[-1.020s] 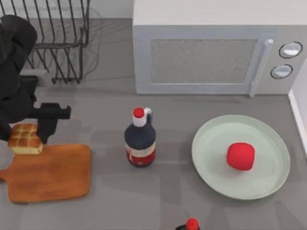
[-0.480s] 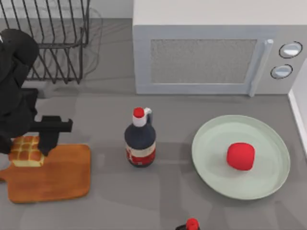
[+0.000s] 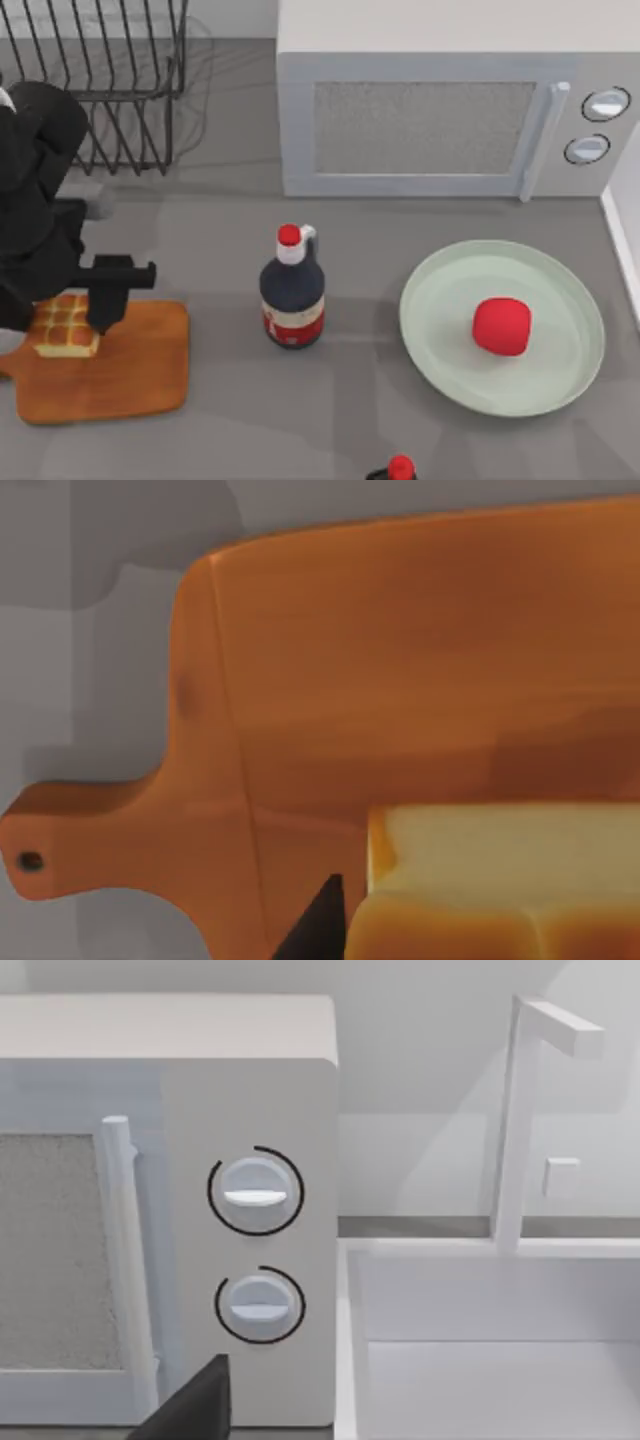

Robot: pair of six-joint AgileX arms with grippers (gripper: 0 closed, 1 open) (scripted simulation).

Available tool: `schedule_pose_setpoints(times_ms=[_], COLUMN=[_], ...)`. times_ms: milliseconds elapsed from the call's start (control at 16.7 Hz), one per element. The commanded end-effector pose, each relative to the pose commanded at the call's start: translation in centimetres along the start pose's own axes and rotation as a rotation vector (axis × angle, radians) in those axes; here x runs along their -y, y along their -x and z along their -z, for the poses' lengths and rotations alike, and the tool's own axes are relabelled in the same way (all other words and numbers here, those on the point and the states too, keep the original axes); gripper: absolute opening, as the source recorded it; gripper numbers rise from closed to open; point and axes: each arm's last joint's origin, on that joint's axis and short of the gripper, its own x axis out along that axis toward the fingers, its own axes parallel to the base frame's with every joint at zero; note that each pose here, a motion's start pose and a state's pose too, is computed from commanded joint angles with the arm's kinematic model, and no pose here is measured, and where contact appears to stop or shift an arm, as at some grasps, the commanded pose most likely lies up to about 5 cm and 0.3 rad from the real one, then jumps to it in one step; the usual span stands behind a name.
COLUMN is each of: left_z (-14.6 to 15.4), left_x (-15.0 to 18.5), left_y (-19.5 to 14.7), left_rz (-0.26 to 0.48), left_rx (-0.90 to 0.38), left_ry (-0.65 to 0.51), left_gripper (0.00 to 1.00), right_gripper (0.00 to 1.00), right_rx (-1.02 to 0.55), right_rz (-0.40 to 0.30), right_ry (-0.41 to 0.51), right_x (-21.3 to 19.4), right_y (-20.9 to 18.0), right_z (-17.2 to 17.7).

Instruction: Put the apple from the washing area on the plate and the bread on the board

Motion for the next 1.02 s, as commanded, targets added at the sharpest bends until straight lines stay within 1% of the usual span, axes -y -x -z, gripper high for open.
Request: schedule_pose_setpoints(times_ms=[480,720,1020], left_z=[0.2,0.2,0.2], left_x=[0.1,0.1,0.1], left_y=[-2.2,-2.3,-2.3], left_rz=[0.0,0.0,0.0], left_rx=[0.001,0.0,0.0], left_ry=[-0.001,-0.001,-0.001], left_gripper=[0.0,0.0,0.38], right_gripper=[1.0,1.0,1.0], right_rx=[0.0,0.0,0.0], right_rz=[0.0,0.0,0.0], right_ry=[0.0,0.0,0.0], right_x=[0.0,0.0,0.0], right_y=[0.0,0.0,0.0], right_z=[0.0,0.0,0.0])
